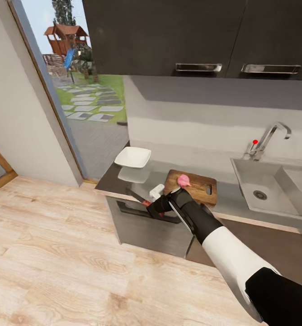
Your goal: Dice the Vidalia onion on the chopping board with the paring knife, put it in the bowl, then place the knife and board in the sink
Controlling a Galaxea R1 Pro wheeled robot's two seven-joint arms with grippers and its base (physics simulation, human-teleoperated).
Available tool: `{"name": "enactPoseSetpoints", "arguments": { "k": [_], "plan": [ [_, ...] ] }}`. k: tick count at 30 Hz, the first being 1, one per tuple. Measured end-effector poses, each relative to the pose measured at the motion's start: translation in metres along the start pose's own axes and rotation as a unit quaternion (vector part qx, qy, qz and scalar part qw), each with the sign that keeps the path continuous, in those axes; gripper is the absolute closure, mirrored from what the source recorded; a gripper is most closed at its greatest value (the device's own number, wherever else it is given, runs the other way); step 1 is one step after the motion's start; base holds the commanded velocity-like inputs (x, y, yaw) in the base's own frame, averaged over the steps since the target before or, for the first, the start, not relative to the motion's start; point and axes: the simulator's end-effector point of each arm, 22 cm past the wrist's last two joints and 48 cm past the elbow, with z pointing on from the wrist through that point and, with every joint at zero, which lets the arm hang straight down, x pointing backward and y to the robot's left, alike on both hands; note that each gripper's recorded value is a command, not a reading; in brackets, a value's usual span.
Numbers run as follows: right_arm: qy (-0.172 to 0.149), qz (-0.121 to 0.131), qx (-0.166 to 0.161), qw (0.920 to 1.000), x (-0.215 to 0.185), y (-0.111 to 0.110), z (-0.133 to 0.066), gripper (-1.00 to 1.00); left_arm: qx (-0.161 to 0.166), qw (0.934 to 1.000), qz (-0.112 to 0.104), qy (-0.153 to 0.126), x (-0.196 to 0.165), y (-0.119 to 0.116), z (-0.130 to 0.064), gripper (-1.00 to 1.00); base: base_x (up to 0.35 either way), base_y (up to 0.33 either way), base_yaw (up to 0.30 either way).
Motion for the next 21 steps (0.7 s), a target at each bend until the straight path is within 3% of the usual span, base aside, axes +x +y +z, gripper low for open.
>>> {"name": "enactPoseSetpoints", "arguments": {
  "k": [5,12,15,17,21],
  "plan": [
    [-0.003,-0.002,0.003,1.0,-0.004,0.0,-0.004,1.0,0.0,1.0,0.0,-0.004,-0.002,0.0,0.001,-1.0,-0.294,0.0,0.0],
    [-0.021,-0.011,0.008,0.9997,-0.017,0.001,-0.01,1.0,0.002,0.9999,0.0,-0.011,-0.007,-0.001,0.002,-1.0,-0.063,0.0,0.0],
    [-0.063,-0.032,0.025,0.9972,-0.051,-0.001,-0.03,1.0,0.002,0.9999,0.001,-0.011,-0.007,-0.001,0.002,-1.0,-0.004,0.0,0.0],
    [-0.091,-0.049,0.053,0.9933,-0.073,-0.009,-0.048,1.0,0.002,0.9999,0.001,-0.01,-0.006,-0.001,0.002,-1.0,-0.001,0.0,0.0],
    [-0.123,-0.086,0.165,0.9749,-0.109,-0.045,-0.103,1.0,0.002,1.0,0.0,-0.009,-0.006,-0.001,0.002,-1.0,0.002,-0.002,0.0]
  ]
}}
